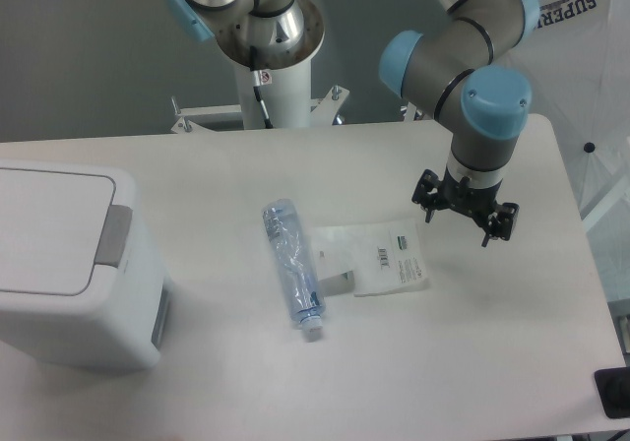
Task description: Open the trash can
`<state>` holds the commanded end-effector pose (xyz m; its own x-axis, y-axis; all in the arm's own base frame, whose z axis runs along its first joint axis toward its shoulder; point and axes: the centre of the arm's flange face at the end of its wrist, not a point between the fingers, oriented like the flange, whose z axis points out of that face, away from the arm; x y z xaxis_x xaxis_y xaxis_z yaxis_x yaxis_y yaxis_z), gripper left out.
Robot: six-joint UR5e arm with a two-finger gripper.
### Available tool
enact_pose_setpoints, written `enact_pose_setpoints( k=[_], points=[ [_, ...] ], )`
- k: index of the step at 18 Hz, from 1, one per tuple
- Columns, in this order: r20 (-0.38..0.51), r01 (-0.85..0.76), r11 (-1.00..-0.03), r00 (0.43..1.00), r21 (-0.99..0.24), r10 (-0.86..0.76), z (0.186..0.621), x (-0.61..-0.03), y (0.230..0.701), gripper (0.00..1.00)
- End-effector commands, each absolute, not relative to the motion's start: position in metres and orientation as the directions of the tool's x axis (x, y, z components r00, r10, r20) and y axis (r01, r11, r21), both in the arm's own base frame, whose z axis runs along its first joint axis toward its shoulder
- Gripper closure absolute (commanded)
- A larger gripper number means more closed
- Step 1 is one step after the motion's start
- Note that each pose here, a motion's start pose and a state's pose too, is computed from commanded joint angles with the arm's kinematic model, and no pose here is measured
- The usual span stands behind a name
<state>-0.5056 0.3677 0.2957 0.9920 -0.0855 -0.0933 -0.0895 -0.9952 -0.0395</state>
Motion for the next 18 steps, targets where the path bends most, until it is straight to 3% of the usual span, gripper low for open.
enact_pose_setpoints(
  k=[13,18],
  points=[
    [-0.096,-0.042,-0.997,0.995,-0.057,-0.036,0.302,-0.473,0.407,0.00],
    [-0.095,0.139,-0.986,0.984,-0.094,0.148,0.312,-0.447,0.435,0.00]
  ],
)
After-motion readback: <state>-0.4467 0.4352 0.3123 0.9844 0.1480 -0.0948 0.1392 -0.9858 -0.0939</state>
